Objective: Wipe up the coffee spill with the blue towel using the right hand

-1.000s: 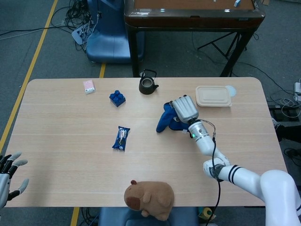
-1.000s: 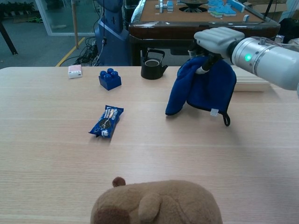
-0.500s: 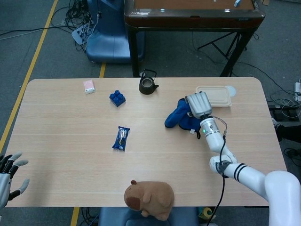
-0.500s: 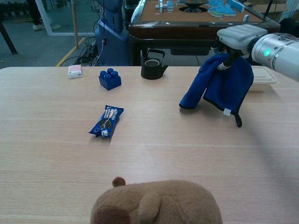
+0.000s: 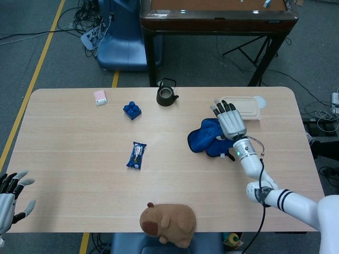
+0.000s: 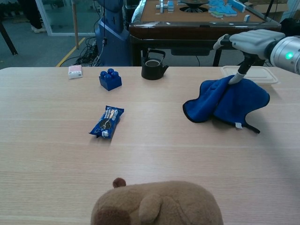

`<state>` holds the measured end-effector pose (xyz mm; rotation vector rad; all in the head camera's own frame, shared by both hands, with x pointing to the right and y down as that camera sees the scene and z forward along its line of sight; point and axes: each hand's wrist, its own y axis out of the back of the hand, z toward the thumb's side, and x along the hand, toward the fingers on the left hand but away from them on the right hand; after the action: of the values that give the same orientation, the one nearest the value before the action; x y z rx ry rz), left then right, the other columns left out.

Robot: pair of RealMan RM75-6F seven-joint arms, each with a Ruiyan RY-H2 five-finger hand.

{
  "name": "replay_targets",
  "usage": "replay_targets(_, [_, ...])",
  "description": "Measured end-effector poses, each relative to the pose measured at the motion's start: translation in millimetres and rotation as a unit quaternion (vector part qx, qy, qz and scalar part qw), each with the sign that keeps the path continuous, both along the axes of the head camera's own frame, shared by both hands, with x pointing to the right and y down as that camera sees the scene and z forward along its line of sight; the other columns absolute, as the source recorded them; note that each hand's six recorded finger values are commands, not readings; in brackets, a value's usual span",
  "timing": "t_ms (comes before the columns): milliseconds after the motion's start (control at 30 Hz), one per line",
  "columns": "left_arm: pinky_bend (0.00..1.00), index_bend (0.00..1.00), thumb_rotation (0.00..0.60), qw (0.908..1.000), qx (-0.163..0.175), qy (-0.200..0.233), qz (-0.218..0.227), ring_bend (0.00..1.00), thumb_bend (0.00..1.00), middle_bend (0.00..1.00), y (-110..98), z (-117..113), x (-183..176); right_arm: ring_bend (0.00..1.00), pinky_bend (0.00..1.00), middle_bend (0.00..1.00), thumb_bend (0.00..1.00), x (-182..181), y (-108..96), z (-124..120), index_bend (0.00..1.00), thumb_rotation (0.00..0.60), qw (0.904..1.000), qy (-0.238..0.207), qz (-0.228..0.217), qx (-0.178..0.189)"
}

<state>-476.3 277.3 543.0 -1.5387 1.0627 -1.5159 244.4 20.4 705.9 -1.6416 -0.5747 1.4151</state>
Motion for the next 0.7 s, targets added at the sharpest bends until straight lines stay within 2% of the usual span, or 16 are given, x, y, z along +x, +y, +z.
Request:
replay_targets(100, [0.07,0.31,0.600,1.0000,0.000,0.001,0.001,0.12,0.27,0.16,-0.7,0.4,0.5,0.05,0.11,0.12,0.16,10.1,3.1,-13.8,0.00,0.600,0.9999,-0.003,0.001,0.014])
replay_targets(200, [0.07,0.31,0.600,1.0000,0.001,0.001,0.001,0.12,0.27,0.16,-1.2,0.0,0.1,0.10,0.14,0.18,0.16,22.8,8.9,-26.9,0.01,0.600,0.9997,-0.004,0.003,0.026])
replay_targets(333, [0.07,0.31,0.600,1.0000,0.002,0.001,0.001,0.12,0.27,0.16,-3.0,-0.4,-1.0,0.16,0.20,0.25,0.16,45.1,22.0,-42.6,0.10,0.600,0.9995,-0.002,0.013,0.030])
replay_targets(500, [0.07,0.31,0.600,1.0000,0.001,0.002,0.005,0.12,0.27,0.16,-5.9,0.9,0.5,0.17,0.21,0.26,0.16,86.1,43.1,-64.8,0.11,0.600,0.9986,0.010,0.039,0.034])
replay_targets(700, [0.07,0.31,0.600,1.0000,0.000,0.002,0.009,0.12,0.27,0.16,-8.7,2.9,3.0,0.17,0.21,0.28,0.16,118.1,62.2,-87.3,0.11,0.600,0.9973,0.010,0.060,0.040])
